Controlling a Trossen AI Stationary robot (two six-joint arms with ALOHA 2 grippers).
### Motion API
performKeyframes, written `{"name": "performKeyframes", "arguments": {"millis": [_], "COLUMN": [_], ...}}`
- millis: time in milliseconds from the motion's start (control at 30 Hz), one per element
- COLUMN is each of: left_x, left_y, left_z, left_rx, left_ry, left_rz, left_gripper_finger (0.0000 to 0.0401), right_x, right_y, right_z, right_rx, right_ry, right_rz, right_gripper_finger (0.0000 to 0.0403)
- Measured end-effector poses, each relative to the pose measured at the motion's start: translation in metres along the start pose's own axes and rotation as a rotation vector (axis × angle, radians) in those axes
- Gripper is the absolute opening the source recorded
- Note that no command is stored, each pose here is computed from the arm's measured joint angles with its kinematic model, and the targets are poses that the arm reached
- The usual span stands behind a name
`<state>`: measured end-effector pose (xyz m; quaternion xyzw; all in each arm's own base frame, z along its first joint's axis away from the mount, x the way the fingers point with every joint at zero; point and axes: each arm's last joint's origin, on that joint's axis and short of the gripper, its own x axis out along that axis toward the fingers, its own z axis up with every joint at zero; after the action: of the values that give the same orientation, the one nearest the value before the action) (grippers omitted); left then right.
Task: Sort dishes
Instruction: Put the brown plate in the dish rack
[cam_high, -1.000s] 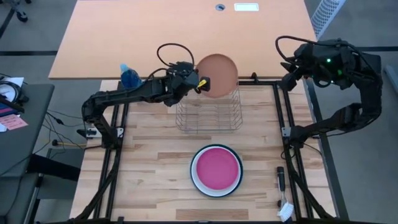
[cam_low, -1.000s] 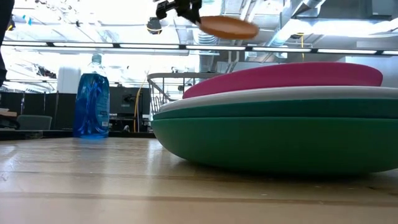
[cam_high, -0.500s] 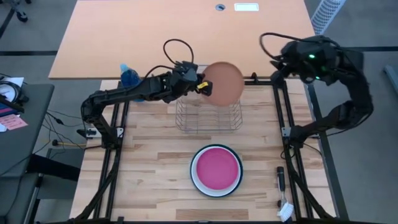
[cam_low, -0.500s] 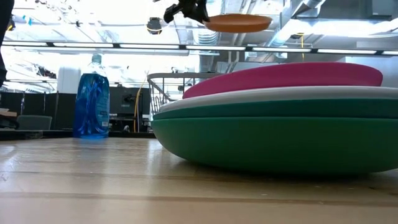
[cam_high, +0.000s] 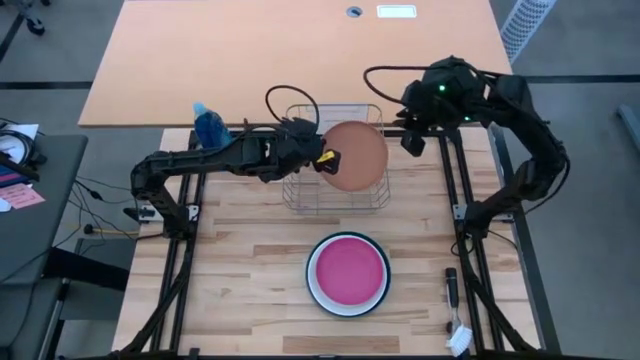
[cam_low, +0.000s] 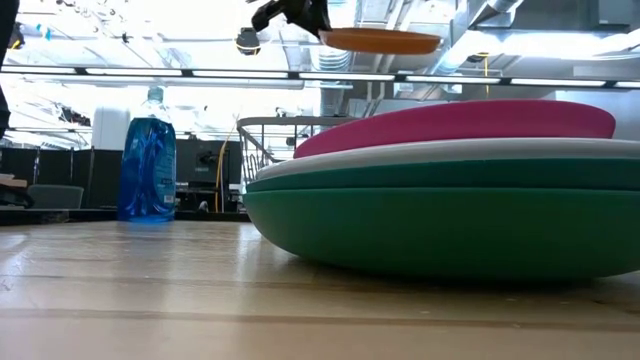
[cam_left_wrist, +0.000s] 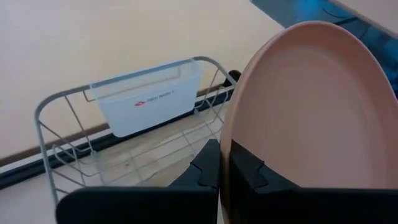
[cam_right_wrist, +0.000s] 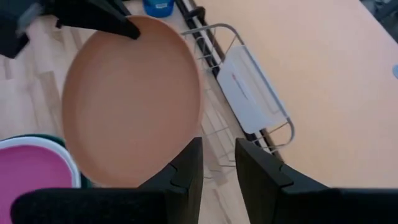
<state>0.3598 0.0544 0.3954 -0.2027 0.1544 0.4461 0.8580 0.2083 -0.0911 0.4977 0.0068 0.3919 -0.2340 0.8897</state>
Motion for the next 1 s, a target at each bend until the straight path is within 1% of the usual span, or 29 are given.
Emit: {"name": "performKeyframes", "arguments": {"millis": [133, 300, 533, 633, 700, 767, 833, 900, 933, 1000], "left_x": [-0.001, 0.002, 0.015, 0.022, 0.026, 0.031, 0.035, 0.039, 0.040, 0.041], "left_y": [0.001, 0.003, 0.014, 0.022, 0.030, 0.038, 0.046, 0.050, 0.052, 0.058], "left_z": [-0.003, -0.001, 0.006, 0.011, 0.018, 0.027, 0.037, 0.046, 0.051, 0.058], "left_rx": [0.012, 0.020, 0.012, -0.018, -0.067, -0.137, -0.186, -0.227, -0.236, -0.241], "left_ry": [0.020, 0.038, 0.155, 0.185, 0.222, 0.254, 0.294, 0.339, 0.371, 0.432], "left_rz": [0.009, -0.002, -0.120, -0.143, -0.182, -0.264, -0.378, -0.540, -0.638, -0.796], "left_gripper_finger": [0.0000, 0.0000, 0.0000, 0.0000, 0.0000, 0.0000, 0.0000, 0.0000, 0.0000, 0.0000], "right_x": [-0.007, -0.031, -0.053, -0.057, -0.057, -0.056, -0.053, -0.049, -0.047, -0.042], "right_y": [0.001, -0.002, -0.005, -0.005, -0.004, -0.002, -0.001, 0.000, 0.001, 0.002], "right_z": [-0.002, -0.012, -0.025, -0.029, -0.030, -0.029, -0.027, -0.025, -0.024, -0.022], "right_rx": [0.029, 0.037, 0.005, -0.010, -0.038, -0.064, -0.080, -0.083, -0.083, -0.085], "right_ry": [-0.017, -0.070, -0.085, -0.079, -0.081, -0.082, -0.079, -0.069, -0.066, -0.058], "right_rz": [0.004, 0.002, 0.003, 0.013, 0.047, 0.092, 0.126, 0.147, 0.160, 0.179], "right_gripper_finger": [0.0099, 0.0099, 0.0099, 0.0099, 0.0099, 0.0099, 0.0099, 0.0099, 0.0099, 0.0099]}}
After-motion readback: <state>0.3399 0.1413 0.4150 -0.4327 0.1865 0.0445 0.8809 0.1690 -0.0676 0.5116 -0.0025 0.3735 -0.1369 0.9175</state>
